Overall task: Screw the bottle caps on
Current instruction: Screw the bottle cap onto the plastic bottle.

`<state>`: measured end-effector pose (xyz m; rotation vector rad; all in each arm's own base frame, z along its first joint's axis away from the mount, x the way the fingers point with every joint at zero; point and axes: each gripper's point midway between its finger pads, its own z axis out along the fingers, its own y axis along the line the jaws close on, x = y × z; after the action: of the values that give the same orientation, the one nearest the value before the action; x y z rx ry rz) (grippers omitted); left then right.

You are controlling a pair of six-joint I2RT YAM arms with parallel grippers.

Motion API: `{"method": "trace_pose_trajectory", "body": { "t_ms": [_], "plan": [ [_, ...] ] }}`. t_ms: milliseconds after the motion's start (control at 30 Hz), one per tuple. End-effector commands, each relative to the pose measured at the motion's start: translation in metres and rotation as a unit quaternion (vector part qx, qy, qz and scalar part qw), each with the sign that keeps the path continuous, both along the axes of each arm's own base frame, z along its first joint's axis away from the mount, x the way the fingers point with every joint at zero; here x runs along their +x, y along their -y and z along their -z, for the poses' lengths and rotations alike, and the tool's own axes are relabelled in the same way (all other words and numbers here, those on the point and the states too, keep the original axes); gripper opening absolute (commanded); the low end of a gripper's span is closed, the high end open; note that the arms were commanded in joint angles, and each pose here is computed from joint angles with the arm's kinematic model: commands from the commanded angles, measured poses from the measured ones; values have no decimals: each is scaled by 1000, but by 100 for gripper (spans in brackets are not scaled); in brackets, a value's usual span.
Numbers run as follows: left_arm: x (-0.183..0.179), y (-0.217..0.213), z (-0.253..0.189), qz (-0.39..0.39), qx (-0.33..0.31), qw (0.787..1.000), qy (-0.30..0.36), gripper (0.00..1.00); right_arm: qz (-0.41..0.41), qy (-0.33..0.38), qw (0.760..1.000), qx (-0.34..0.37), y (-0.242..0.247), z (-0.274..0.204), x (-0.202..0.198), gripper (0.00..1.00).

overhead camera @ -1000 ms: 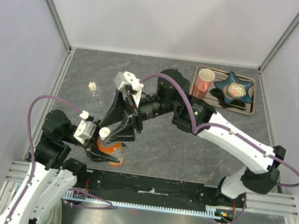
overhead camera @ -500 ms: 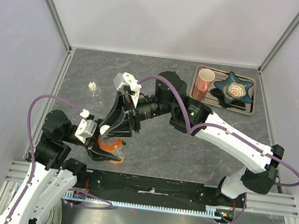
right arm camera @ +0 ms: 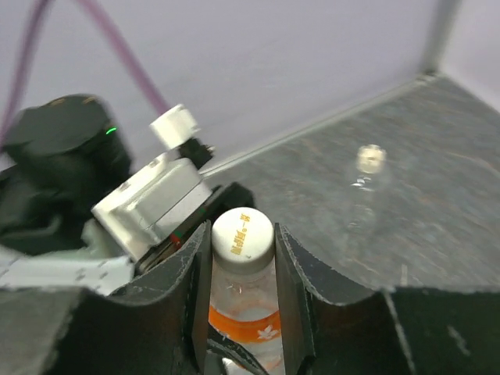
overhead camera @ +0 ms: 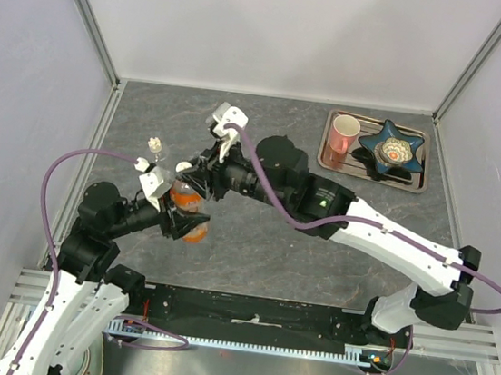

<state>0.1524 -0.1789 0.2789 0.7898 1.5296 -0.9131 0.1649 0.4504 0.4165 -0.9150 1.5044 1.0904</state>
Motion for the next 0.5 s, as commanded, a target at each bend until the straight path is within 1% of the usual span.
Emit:
{"method": "trace_pose_trajectory", "body": {
  "t_ms": [0, 33, 67, 100, 167, 200, 233, 300, 333, 400, 433, 467],
  "plan": [
    [44, -40, -47, -175, -9, 981, 89, 2, 272, -12, 951, -148, 27, 91, 68, 0],
    [48, -45, -44, -192, -10, 978, 83, 2, 289, -9, 944, -158, 27, 95, 65, 0],
    [51, -50, -43, -210, -8, 974, 81, 2, 324, 2, 931, -170, 28, 102, 73, 0],
    [52, -51, -40, -212, -6, 974, 79, 2, 339, 5, 927, -162, 26, 95, 75, 0],
    [50, -49, -36, -206, -4, 976, 76, 2, 347, 8, 923, -166, 18, 99, 72, 0],
    [50, -48, -35, -201, -3, 977, 75, 2, 341, 6, 927, -155, 12, 89, 70, 3],
    [49, -46, -34, -195, -1, 978, 75, 2, 332, 2, 931, -151, 9, 86, 69, 15],
    [46, -43, -32, -184, 2, 980, 75, 2, 303, -3, 945, -127, 3, 65, 61, 25],
    [46, -43, -31, -181, 5, 980, 79, 2, 293, -3, 950, -112, 3, 54, 58, 38],
    [46, -42, -27, -179, 10, 981, 76, 2, 274, -3, 959, -71, 11, 21, 50, 52],
    [46, -42, -25, -178, 11, 981, 74, 2, 275, -3, 960, -58, 17, 11, 48, 69],
    [46, -42, -24, -177, 12, 981, 72, 2, 274, -5, 961, -36, 27, -7, 45, 76]
  ]
}}
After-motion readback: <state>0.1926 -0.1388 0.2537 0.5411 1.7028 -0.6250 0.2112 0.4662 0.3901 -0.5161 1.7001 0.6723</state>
